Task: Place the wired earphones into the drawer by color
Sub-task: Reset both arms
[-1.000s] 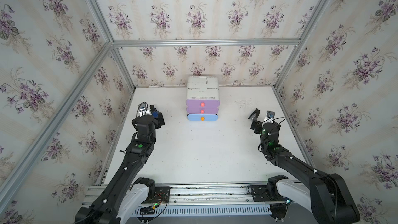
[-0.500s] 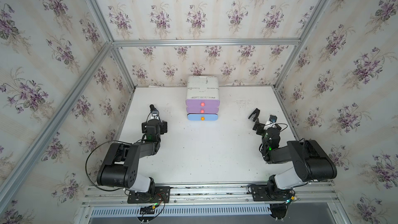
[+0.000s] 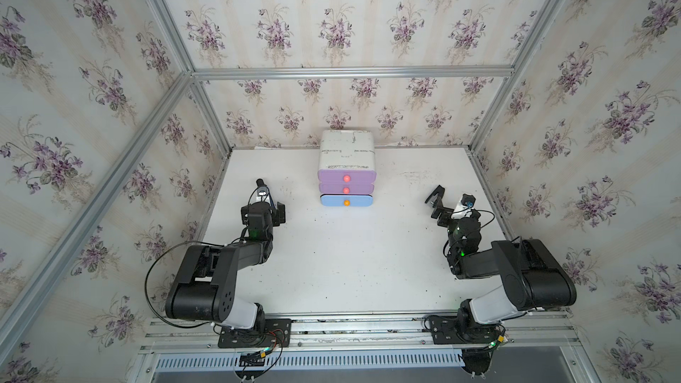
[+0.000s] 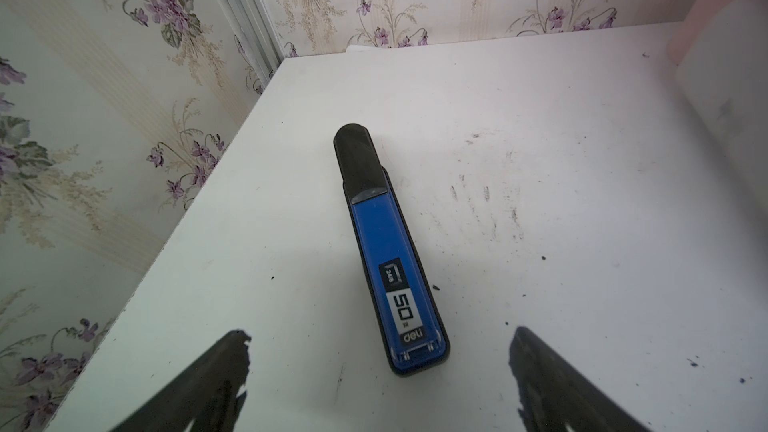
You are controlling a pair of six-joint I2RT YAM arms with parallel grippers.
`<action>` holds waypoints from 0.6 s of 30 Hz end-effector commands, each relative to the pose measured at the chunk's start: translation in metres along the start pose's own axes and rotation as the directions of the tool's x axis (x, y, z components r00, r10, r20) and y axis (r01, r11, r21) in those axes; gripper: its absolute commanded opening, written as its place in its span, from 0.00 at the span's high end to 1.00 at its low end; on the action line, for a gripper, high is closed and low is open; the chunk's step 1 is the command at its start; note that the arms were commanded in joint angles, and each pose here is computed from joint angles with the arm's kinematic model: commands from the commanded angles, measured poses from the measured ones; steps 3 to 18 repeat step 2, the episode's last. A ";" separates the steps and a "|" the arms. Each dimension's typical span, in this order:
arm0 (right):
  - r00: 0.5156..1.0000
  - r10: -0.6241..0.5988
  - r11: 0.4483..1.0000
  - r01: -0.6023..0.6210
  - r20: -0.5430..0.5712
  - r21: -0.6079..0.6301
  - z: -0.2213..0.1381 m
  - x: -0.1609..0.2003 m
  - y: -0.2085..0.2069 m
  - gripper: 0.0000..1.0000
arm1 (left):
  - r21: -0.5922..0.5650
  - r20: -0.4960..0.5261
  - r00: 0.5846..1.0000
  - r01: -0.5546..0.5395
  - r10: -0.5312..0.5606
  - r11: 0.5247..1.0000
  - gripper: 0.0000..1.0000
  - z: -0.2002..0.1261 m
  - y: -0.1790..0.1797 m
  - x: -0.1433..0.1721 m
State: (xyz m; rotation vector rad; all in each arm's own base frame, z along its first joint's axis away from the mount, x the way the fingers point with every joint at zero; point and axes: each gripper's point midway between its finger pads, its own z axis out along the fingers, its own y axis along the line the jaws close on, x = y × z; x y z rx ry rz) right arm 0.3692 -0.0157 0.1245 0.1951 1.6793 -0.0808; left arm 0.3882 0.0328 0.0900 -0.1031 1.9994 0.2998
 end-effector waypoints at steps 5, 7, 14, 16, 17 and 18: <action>1.000 -0.004 1.000 0.004 0.002 -0.013 0.000 -0.001 0.002 0.00 | 0.003 0.019 1.000 0.013 -0.013 1.000 0.00 0.000 0.000 -0.005; 1.000 -0.004 1.000 0.004 0.002 -0.013 0.000 -0.001 0.002 0.00 | 0.003 0.019 1.000 0.013 -0.013 1.000 0.00 0.000 0.000 -0.005; 1.000 -0.004 1.000 0.004 0.002 -0.013 0.000 -0.001 0.002 0.00 | 0.003 0.019 1.000 0.013 -0.013 1.000 0.00 0.000 0.000 -0.005; 1.000 -0.004 1.000 0.004 0.002 -0.013 0.000 -0.001 0.002 0.00 | 0.003 0.019 1.000 0.013 -0.013 1.000 0.00 0.000 0.000 -0.005; 1.000 -0.004 1.000 0.004 0.002 -0.013 0.000 -0.001 0.002 0.00 | 0.003 0.019 1.000 0.013 -0.013 1.000 0.00 0.000 0.000 -0.005; 1.000 -0.004 1.000 0.004 0.002 -0.013 0.000 -0.001 0.002 0.00 | 0.003 0.019 1.000 0.013 -0.013 1.000 0.00 0.000 0.000 -0.005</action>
